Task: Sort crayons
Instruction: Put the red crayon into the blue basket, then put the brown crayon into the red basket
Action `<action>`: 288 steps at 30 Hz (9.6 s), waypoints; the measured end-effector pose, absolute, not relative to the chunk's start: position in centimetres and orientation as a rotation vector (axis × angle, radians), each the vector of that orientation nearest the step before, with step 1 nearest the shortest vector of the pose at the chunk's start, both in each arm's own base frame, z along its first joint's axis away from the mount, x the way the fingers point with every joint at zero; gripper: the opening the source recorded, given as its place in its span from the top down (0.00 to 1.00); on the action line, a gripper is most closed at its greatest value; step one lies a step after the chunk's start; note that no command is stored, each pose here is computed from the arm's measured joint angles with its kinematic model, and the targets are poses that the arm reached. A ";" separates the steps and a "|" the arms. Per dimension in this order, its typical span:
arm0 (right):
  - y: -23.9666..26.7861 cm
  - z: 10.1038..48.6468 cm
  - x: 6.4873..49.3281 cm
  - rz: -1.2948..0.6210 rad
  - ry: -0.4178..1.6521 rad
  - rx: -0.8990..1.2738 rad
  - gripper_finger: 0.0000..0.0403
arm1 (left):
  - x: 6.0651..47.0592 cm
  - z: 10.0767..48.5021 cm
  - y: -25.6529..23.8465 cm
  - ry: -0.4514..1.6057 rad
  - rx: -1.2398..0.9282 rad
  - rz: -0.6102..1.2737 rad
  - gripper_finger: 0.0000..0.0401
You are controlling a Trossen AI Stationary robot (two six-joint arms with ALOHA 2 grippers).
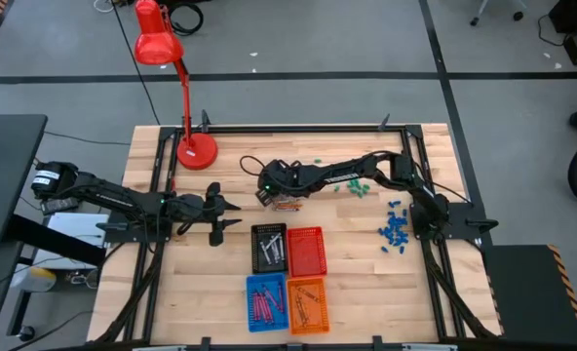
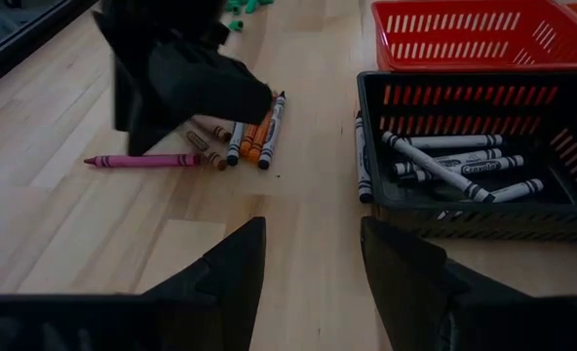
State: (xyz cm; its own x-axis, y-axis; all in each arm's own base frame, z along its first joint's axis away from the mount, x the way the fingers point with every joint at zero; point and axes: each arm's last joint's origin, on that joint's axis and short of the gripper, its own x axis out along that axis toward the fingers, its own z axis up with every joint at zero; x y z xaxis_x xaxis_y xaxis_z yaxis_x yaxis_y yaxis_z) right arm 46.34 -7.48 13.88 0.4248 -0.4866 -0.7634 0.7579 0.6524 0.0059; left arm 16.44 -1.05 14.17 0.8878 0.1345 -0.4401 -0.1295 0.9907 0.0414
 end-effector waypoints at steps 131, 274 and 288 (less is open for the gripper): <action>17.7 24.0 42.8 -0.621 1.048 0.371 0.71 | 16.8 14.8 -1.1 0.466 -0.065 0.156 0.54; 0.2 16.1 28.4 -0.620 0.669 -0.237 0.92 | 33.2 20.5 -9.9 0.221 -0.718 0.428 0.91; 1.2 16.2 28.1 -0.708 0.674 -0.365 0.92 | 35.4 20.4 -14.8 0.083 -0.687 0.650 0.91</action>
State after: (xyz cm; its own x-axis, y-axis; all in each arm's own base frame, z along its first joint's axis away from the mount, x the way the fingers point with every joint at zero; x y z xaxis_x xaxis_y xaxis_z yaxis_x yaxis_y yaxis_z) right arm 28.06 1.19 16.23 0.5646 -0.6983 -0.4401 0.4740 0.7108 -0.5197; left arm 35.43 -14.77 20.41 0.8008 0.5304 -0.2782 -0.5834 0.5854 -0.5630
